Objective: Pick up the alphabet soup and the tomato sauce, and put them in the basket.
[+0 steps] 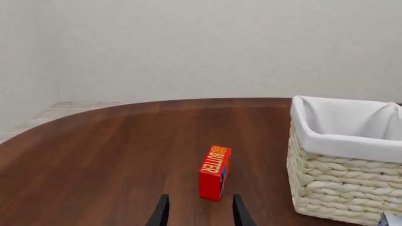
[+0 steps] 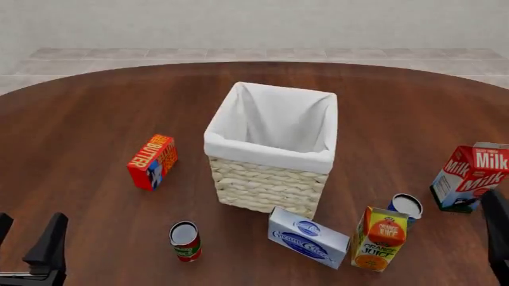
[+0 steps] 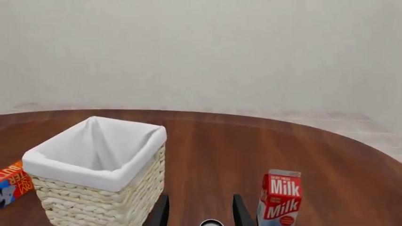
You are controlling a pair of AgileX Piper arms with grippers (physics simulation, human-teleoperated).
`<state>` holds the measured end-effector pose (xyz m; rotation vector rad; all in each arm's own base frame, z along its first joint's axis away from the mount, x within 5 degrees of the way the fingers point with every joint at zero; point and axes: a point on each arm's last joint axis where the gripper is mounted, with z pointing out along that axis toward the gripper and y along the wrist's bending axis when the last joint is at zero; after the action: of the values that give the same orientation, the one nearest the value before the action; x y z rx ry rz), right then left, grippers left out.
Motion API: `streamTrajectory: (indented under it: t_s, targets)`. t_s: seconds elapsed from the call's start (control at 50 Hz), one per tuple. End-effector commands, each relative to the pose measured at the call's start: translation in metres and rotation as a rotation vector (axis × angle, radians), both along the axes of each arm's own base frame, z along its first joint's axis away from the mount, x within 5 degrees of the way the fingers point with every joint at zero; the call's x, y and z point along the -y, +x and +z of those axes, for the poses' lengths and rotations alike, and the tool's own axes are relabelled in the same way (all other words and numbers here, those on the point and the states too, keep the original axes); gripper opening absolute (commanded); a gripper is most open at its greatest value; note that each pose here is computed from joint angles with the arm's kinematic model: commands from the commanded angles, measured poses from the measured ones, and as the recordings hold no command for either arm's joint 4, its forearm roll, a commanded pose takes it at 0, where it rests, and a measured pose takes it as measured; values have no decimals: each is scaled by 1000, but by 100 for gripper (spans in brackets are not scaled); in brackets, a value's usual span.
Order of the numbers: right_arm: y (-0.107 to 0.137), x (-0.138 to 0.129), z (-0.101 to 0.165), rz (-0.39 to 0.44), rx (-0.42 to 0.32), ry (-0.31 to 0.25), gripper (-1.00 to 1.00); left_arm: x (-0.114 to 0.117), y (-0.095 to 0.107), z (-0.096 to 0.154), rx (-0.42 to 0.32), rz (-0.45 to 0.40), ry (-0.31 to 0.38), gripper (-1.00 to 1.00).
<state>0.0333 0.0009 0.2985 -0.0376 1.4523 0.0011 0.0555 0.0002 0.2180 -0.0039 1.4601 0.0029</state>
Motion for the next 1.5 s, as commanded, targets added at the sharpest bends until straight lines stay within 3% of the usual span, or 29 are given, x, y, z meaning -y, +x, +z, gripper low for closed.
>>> streamTrajectory:
  t_s: [0.02,0.1,0.44,0.48,0.54,0.86,1.04,1.28,1.32,1.42,1.5]
  targets:
    - [-8,0,30,11,22,-4,100,0,0,1,1,-1,-6,100]
    - [-3,0,35,12,6,-44,100,0,0,1,3,-1,-8,100]
    - [26,-4,75,45,-35,-37,100,0,0,0,-4,-4,-5,100]
    - [32,-4,77,48,-57,2,100,0,0,-1,-5,-4,-7,100]
    - [36,-5,82,51,-69,-29,100,0,0,-1,-6,-5,-5,100]
    - [42,-8,133,93,-99,-58,100,0,0,-2,-8,-10,-10,100]
    - [46,-10,142,108,-127,-60,100,1,0,-3,-18,-12,-7,100]
    - [73,-15,146,122,-246,-27,100,1,0,-3,-17,-11,-13,100]
    - [77,-15,150,113,-266,4,100,1,0,-3,-17,-12,-13,100]
    - [80,-15,164,114,-272,-31,100,1,0,-3,-16,-12,-13,100]
    - [84,-16,169,117,-293,-21,100,1,0,-3,-16,-12,-14,100]
